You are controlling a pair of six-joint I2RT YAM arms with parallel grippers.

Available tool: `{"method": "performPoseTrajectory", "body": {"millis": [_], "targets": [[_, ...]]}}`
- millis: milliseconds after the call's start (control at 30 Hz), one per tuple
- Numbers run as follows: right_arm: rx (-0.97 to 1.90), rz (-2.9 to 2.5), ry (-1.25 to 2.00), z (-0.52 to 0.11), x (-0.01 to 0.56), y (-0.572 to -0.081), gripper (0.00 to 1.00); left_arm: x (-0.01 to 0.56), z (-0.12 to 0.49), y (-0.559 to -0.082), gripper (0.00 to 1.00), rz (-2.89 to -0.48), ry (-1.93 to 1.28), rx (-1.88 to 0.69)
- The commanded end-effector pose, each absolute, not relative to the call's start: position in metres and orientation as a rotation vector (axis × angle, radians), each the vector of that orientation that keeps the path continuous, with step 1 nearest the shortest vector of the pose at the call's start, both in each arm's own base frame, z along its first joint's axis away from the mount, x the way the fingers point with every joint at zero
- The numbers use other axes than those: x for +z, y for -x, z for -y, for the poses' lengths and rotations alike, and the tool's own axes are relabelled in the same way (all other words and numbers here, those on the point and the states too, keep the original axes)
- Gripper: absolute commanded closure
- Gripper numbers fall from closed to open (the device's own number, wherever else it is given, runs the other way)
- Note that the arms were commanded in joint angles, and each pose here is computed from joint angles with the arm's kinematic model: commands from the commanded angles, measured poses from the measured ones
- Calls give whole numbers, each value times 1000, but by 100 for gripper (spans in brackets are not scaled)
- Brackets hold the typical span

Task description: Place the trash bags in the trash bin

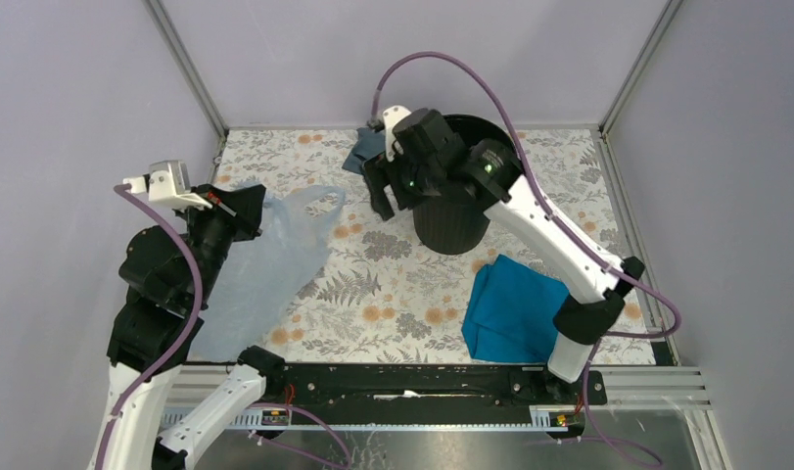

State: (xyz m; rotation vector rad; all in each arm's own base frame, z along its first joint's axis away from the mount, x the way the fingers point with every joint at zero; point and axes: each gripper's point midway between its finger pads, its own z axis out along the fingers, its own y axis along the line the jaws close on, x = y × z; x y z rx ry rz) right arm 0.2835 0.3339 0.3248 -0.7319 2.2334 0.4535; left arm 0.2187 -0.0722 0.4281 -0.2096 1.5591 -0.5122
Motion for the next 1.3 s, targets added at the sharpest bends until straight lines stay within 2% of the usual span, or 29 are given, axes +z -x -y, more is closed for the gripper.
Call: {"method": "performPoseTrajectory", "body": {"millis": [0, 200, 300, 500, 633, 733, 900, 1100, 1133, 1167, 1200, 1233, 1267], "targets": [[801, -2116, 786, -388, 348, -230, 17, 439, 65, -211, 100, -1526, 251, -521], [1129, -2122, 699, -449, 310, -216, 17, 406, 66, -210, 100, -1586, 283, -526], [1003, -2151, 561, -455, 289, -247, 15, 397, 59, -206, 100, -1593, 301, -502], [564, -2165, 297, -434, 258, -317, 17, 394, 48, -198, 100, -1599, 308, -452], [477, -2077, 271, -437, 247, -343, 16, 392, 45, -195, 100, -1590, 311, -441], [331, -2026, 288, -429, 250, -370, 10, 395, 43, -193, 100, -1592, 299, -424], [397, -2074, 291, -426, 231, -400, 13, 394, 38, -192, 100, -1593, 301, -396], [426, -1958, 483, -440, 221, -421, 14, 385, 46, -198, 100, -1626, 297, -415], [451, -1950, 506, -442, 220, -424, 17, 384, 47, -200, 100, -1634, 295, -420], [511, -1948, 542, -448, 220, -423, 27, 382, 49, -201, 100, -1642, 296, -424], [576, -1947, 578, -454, 221, -420, 45, 381, 51, -202, 100, -1647, 300, -432], [655, -1934, 617, -460, 229, -411, 74, 381, 53, -204, 100, -1654, 303, -444], [742, -1906, 671, -467, 237, -399, 87, 380, 56, -205, 100, -1662, 304, -457]]}}
